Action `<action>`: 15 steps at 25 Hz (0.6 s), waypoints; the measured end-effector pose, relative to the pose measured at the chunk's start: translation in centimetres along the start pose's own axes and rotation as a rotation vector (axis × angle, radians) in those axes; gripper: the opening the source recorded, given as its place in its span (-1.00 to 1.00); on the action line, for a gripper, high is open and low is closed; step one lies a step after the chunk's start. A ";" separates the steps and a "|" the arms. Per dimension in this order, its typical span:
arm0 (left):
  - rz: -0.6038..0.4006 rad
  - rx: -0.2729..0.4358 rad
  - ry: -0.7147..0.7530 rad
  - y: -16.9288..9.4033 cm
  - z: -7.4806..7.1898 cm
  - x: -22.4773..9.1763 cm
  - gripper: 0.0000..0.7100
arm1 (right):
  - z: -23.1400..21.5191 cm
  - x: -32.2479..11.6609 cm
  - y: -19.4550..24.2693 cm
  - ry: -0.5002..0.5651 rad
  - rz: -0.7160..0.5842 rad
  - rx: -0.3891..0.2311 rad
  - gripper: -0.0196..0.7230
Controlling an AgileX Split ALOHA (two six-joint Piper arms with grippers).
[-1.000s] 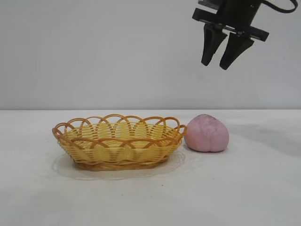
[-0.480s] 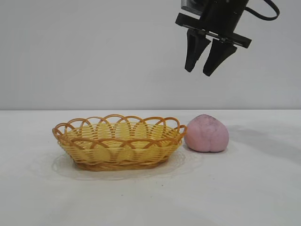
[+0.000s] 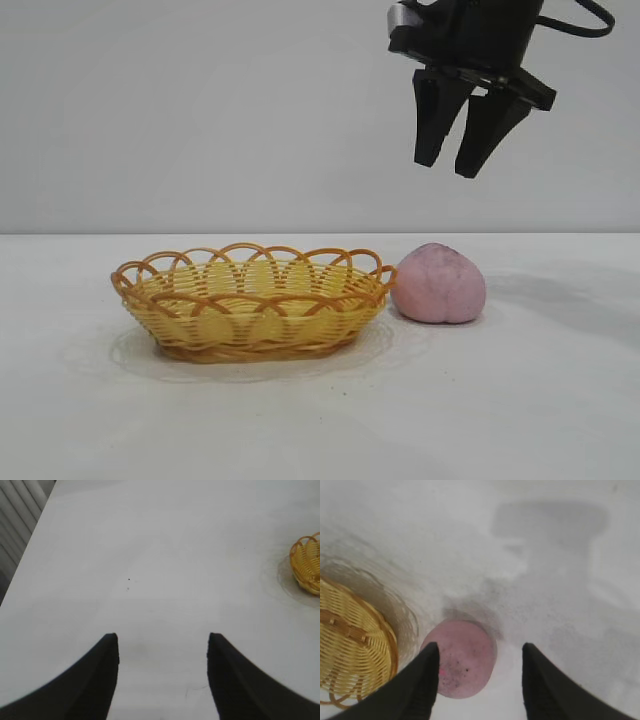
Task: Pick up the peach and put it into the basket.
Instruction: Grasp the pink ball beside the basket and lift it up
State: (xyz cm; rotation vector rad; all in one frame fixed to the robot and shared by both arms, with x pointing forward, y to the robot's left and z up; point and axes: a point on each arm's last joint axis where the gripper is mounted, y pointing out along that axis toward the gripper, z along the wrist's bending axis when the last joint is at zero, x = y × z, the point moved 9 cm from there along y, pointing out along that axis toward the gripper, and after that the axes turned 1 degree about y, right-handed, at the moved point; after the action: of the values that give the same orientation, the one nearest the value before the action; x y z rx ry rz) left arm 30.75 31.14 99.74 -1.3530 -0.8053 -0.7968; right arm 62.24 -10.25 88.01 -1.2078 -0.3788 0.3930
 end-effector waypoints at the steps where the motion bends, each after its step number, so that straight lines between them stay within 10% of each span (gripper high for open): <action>1: 0.000 0.000 0.000 0.0 0.0 0.0 -0.01 | 0.2 -0.5 0.5 0.007 0.018 0.011 0.03; 6: 0.000 0.000 0.000 0.0 0.0 0.0 -0.01 | 0.5 -2.7 2.6 0.028 0.090 0.056 0.03; 13: 0.000 -0.001 0.000 0.0 0.0 0.0 -0.01 | -0.5 -1.4 3.4 0.005 0.000 0.013 -0.95; 15: 0.000 -0.001 0.000 0.0 0.0 0.0 -0.01 | -0.5 -1.4 3.4 0.002 -0.003 0.012 -0.95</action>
State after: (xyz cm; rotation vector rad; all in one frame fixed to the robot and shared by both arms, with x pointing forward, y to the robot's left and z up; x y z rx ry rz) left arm 30.75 31.13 99.74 -1.3537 -0.8053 -0.7969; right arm 60.95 -10.31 84.58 -1.1959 -0.3759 0.3914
